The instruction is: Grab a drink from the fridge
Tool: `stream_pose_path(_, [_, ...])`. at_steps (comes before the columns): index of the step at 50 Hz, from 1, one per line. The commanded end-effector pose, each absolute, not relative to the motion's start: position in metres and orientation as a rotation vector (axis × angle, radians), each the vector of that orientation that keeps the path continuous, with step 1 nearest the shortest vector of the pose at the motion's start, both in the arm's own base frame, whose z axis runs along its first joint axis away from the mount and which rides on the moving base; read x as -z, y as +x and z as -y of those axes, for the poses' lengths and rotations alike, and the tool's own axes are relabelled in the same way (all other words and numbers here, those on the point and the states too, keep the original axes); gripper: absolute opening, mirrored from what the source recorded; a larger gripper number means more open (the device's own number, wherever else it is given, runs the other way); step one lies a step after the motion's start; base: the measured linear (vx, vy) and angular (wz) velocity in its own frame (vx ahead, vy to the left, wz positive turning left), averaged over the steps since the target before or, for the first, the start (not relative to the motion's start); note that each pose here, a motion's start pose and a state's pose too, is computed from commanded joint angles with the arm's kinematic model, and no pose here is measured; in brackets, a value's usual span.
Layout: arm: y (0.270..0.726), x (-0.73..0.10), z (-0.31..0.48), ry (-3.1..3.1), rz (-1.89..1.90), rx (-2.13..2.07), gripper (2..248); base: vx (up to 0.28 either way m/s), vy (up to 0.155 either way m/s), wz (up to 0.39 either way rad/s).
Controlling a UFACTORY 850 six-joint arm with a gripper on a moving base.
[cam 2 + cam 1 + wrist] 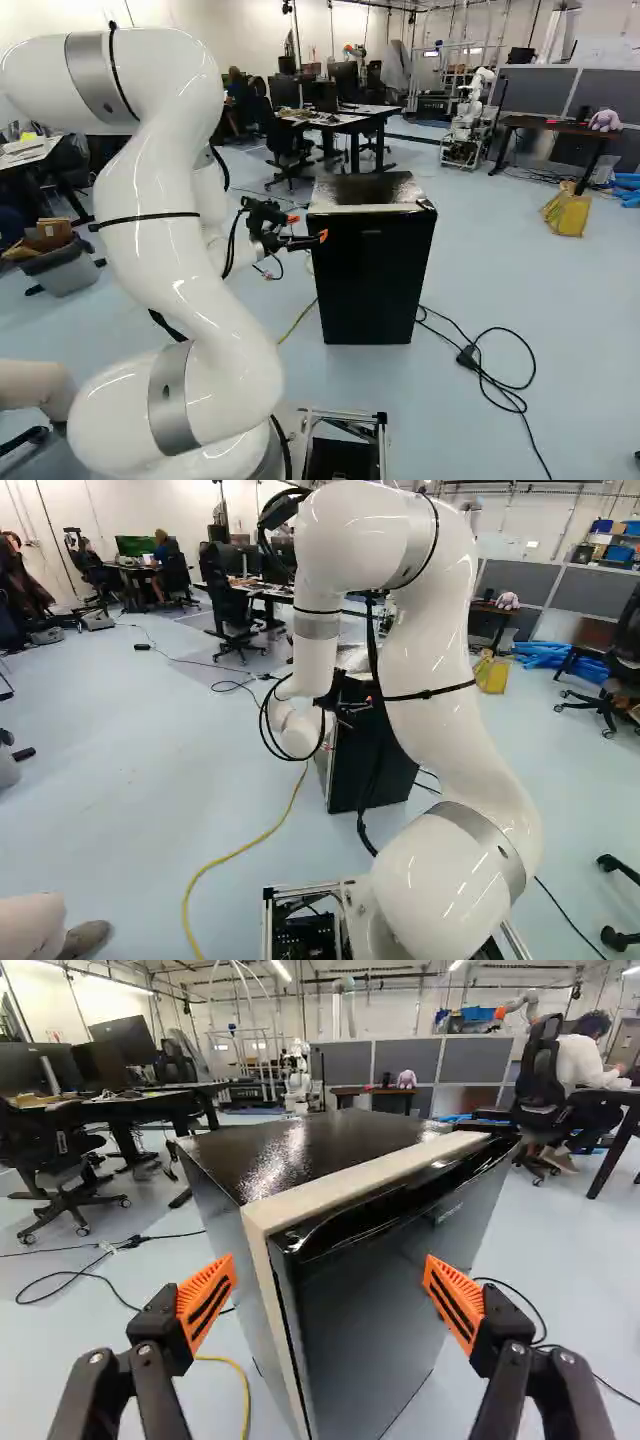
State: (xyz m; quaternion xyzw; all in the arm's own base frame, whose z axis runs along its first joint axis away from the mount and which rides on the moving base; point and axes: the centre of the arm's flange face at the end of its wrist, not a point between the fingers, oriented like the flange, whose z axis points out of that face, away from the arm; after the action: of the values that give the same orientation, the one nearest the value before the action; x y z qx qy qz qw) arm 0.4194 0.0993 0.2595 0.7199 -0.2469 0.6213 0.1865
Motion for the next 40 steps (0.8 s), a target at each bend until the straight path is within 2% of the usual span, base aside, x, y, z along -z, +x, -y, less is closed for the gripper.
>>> stream_pose_path(40, [0.4246, -0.2584, -0.0962, 1.982, 0.760, -1.722, 247, 0.000, 0.000, 0.000])
